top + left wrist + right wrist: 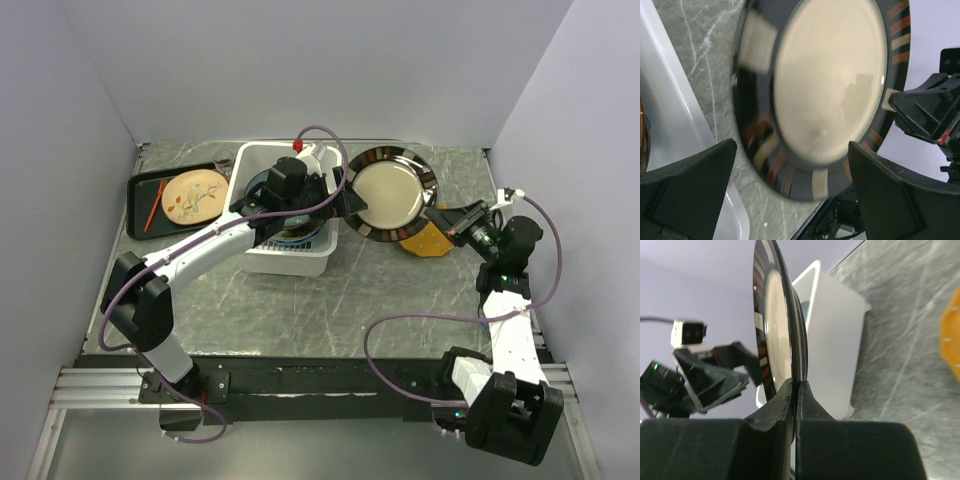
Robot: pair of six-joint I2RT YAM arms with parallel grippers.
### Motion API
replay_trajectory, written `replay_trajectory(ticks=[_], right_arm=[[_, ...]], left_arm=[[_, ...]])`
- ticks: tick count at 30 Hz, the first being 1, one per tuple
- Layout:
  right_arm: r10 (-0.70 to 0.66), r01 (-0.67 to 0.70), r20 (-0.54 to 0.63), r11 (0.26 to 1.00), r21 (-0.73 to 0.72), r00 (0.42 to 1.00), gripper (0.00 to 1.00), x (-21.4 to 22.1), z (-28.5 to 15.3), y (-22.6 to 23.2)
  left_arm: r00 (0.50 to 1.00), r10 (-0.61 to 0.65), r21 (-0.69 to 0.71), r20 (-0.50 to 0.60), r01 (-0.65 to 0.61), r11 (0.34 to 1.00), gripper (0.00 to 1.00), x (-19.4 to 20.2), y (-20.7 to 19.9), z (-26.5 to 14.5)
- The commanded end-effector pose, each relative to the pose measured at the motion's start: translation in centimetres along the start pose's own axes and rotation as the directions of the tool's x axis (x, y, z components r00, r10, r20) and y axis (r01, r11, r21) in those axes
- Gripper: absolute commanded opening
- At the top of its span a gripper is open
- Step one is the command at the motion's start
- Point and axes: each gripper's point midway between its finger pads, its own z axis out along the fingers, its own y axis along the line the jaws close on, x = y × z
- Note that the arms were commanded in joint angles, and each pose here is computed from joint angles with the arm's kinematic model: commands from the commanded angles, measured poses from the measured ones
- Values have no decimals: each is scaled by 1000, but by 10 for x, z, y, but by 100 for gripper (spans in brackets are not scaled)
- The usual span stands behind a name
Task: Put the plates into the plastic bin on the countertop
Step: Pick up the plate from the corner of the board.
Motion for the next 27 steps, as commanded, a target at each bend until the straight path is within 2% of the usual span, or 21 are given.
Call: replay_trajectory(ticks=[1, 7, 10, 13, 14, 16, 17, 19, 20, 22, 27], right_arm=[[-148, 156, 60, 974, -166, 987, 0, -18, -4, 71], [-154, 159, 39, 971, -181, 987, 0, -13, -1, 75], [-153, 158, 37, 971, -180, 987, 0, -12, 0, 74], [-148, 151, 31, 972, -181, 989, 0, -11, 1, 73], [-150, 154, 35, 971, -184, 988, 0, -12, 0, 74], [-148, 151, 31, 971, -183, 988, 0, -11, 1, 73], [-145, 148, 28, 972, -181, 989, 0, -11, 2, 71], [-147, 150, 25, 973, -178, 989, 0, -11, 3, 69], [-144, 145, 21, 974, -175, 989, 0, -11, 5, 67], [-140, 140, 15, 974, -175, 990, 0, -9, 5, 65], [-141, 142, 14, 975, -171, 990, 0, -10, 7, 64]], left_arm=[[998, 18, 51, 62, -21, 998, 97, -20, -19, -1], [998, 14, 53, 63, -17, 998, 92, -19, -18, -2], [998, 12, 57, 57, -16, 998, 82, -18, -19, -2], [999, 15, 61, 52, -18, 998, 69, -17, -19, -1], [999, 18, 65, 46, -21, 998, 60, -16, -19, -1], [998, 23, 98, 62, -29, 995, 51, -19, -26, -2], [998, 22, 99, 63, -28, 995, 38, -19, -26, -2], [998, 22, 100, 64, -28, 995, 26, -19, -26, -2], [998, 22, 100, 62, -28, 995, 13, -18, -26, -2], [998, 21, 103, 65, -28, 994, 1, -19, -27, -3], [997, 20, 102, 72, -27, 994, 1, -20, -26, -5]])
